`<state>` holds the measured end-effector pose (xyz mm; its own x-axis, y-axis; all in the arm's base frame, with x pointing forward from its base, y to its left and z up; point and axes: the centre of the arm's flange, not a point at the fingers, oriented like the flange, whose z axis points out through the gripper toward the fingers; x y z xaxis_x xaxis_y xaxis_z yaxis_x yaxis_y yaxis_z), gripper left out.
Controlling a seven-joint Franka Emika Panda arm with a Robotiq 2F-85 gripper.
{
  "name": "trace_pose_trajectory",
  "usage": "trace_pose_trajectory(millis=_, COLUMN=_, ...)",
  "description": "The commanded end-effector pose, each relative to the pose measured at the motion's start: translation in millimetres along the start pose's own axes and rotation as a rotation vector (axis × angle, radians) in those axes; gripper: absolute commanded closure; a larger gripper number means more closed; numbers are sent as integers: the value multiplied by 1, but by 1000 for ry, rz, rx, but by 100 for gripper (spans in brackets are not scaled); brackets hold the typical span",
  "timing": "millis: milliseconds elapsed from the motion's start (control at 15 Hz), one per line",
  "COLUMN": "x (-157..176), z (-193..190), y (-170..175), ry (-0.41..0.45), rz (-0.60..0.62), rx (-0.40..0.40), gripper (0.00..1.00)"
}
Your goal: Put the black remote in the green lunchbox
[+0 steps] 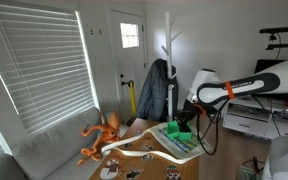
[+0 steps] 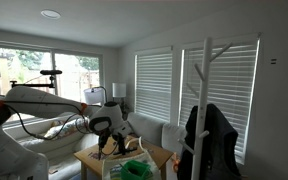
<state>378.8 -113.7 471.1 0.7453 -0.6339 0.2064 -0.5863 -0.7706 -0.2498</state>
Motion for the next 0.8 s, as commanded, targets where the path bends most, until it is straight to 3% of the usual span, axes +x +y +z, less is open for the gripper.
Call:
trace_pose_trajectory(millis=0, x=-1, z=-1, y=0, ry=2, rz=8, rx=2, gripper=60)
trace_pose_trajectory(millis=67, x=-2, z=-2, y=0, ry=3, rz=11, rx=3, gripper=60)
trace_pose_trajectory(millis=133, x=-3, z=-1, y=0, ry=2, rz=13, rx=3, gripper=85)
trace_pose_trajectory(millis=200, x=6, z=-1, y=1, ry=36, rz=139, rx=-18, gripper=85)
trace_pose_trajectory(millis=333, x=18, z=-3, y=14, ry=12, rz=250, rx=-21, gripper=85)
trace_pose_trajectory(millis=733, x=44, z=8, y=65, ry=-176, rz=483, rx=4, gripper=85)
